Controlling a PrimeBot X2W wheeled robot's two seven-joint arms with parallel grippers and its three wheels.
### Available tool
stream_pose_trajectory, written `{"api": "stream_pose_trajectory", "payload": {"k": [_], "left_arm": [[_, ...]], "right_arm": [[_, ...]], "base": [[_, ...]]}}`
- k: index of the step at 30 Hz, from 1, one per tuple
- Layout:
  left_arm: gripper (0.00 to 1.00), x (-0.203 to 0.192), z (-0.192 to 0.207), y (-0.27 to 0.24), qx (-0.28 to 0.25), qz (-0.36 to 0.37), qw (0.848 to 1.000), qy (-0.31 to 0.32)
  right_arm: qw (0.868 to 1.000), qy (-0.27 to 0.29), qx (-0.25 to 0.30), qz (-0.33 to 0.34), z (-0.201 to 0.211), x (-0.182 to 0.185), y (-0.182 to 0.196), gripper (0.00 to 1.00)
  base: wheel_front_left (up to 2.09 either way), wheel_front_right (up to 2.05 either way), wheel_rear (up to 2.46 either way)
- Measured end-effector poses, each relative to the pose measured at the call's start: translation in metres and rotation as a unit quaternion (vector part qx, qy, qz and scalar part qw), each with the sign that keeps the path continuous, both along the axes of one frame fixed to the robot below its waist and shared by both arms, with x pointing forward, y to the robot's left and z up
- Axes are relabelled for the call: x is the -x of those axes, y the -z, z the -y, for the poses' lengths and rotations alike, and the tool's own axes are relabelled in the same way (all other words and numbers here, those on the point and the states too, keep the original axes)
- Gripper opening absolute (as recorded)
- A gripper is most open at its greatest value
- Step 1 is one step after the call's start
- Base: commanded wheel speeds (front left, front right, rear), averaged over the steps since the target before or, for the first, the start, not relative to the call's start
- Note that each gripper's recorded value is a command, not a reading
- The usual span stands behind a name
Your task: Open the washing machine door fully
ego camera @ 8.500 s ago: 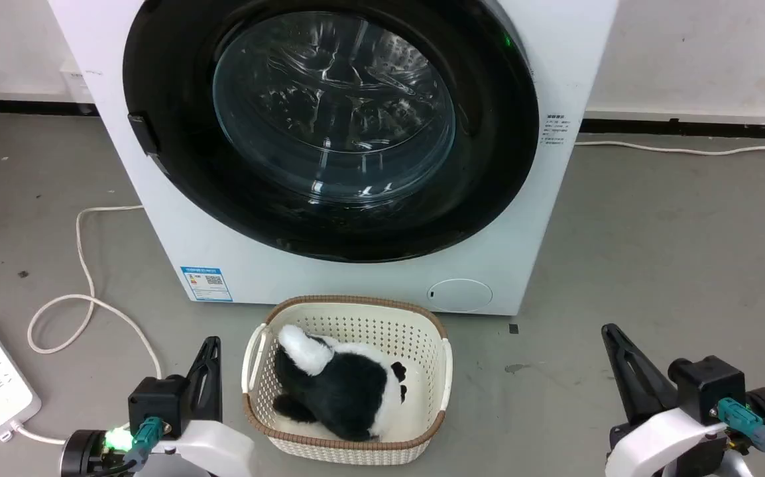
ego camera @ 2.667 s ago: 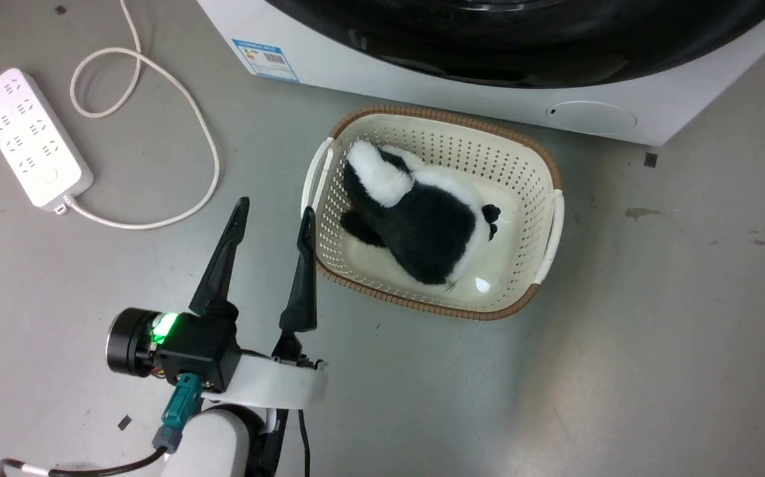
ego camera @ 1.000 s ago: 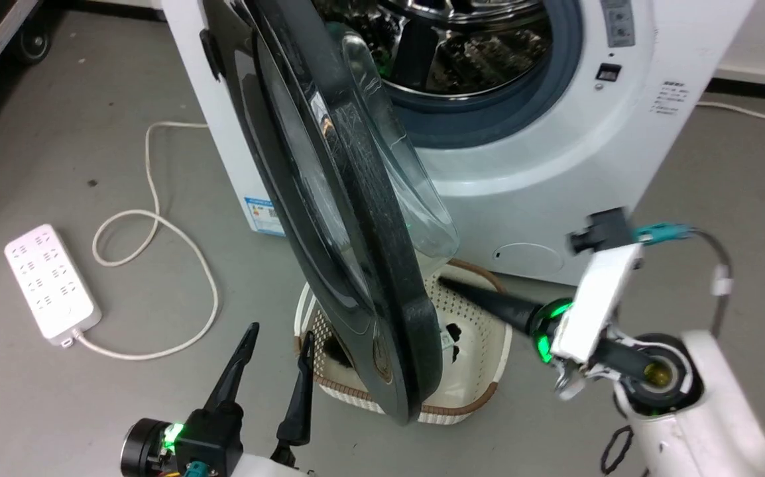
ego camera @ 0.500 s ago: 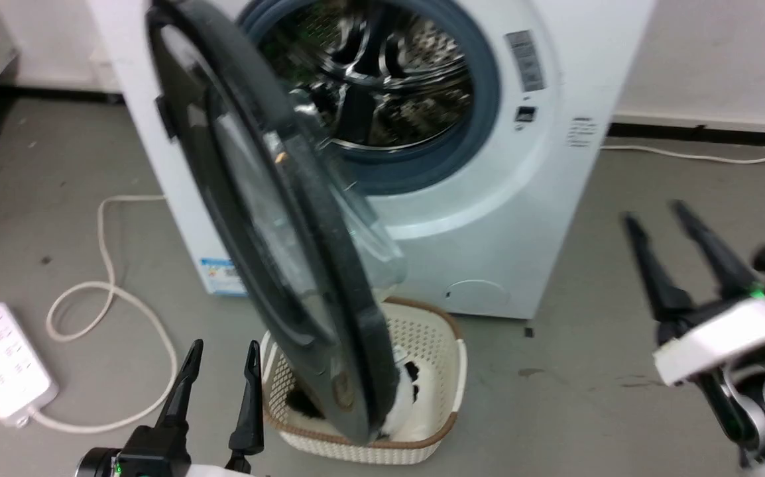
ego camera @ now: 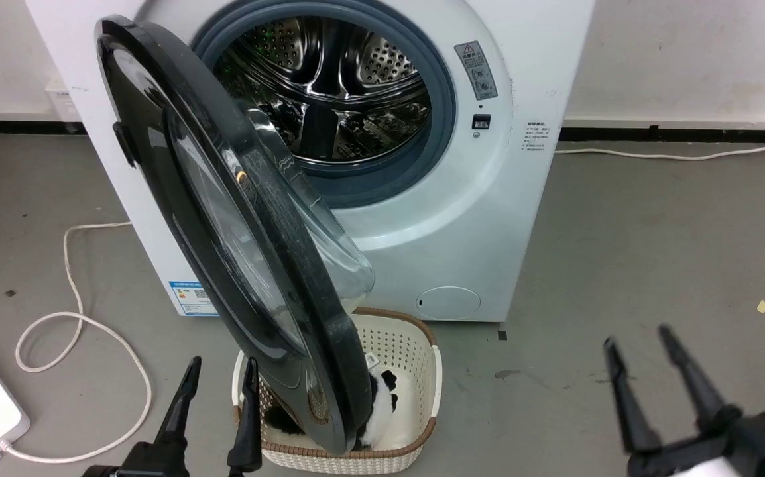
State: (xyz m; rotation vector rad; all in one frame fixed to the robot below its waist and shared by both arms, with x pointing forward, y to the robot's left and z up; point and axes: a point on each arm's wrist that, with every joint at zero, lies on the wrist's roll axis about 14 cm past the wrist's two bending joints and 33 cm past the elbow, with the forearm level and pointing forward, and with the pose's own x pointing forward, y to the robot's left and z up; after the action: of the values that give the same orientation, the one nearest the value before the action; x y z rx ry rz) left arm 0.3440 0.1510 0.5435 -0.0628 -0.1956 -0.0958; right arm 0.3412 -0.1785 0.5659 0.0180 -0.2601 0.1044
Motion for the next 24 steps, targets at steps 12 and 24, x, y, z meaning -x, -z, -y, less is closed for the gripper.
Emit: {"api": "stream_pose_trajectory", "payload": {"k": [12, 24], "left_arm": [[1.00, 0.002, -0.001, 0.011, -0.003, -0.017, 1.000, 0.000], [0.00, 0.001, 0.000, 0.010, -0.003, -0.015, 1.000, 0.002]], "right_arm": [[1.000, -0.005, -0.005, -0.015, -0.011, 0.002, 0.011, 1.00], [1.000, -0.001, -0.008, -0.006, -0.009, 0.002, 0.006, 1.00]], "base": [[0.00, 0.00, 0.00], [0.00, 0.00, 0.00]]}}
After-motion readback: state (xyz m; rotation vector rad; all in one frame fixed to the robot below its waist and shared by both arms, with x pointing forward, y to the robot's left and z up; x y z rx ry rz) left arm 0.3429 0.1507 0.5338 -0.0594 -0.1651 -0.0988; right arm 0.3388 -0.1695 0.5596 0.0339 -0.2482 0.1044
